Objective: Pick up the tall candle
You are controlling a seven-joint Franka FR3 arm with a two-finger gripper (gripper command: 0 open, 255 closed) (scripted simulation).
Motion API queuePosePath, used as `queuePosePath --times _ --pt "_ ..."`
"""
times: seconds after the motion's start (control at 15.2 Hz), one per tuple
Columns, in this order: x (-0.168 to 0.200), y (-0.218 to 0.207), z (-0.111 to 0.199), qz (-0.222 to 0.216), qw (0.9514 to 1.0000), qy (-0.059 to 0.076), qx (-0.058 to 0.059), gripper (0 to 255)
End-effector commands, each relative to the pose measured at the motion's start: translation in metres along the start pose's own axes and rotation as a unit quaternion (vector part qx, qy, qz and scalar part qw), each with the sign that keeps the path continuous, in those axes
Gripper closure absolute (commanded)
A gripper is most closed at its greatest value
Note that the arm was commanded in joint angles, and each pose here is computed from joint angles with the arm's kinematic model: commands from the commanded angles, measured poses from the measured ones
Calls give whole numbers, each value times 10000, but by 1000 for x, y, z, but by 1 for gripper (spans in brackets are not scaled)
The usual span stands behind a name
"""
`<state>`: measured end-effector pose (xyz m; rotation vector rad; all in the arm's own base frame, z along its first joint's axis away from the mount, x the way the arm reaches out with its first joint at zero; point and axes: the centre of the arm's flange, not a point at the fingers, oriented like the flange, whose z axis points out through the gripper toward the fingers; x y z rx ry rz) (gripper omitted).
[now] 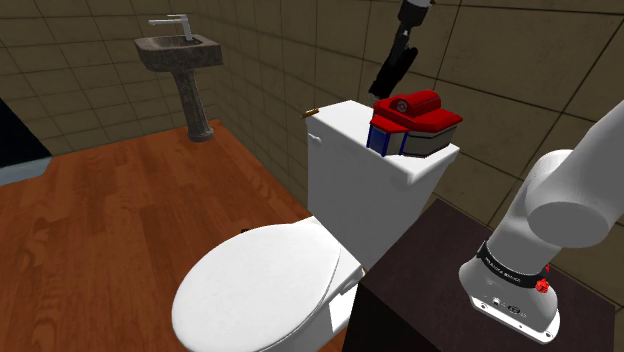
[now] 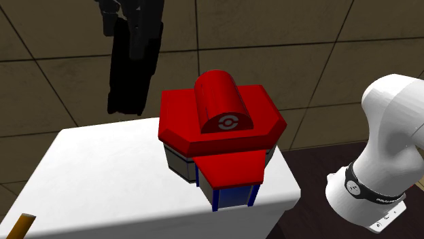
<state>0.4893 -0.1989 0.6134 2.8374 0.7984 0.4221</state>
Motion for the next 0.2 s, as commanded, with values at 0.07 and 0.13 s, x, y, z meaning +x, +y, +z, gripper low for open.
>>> queuePosePath --times 0.07,0.13 --pt "2 3 -11 0 10000 2 -2 255" --pt "2 3 -11 0 10000 2 -2 255"
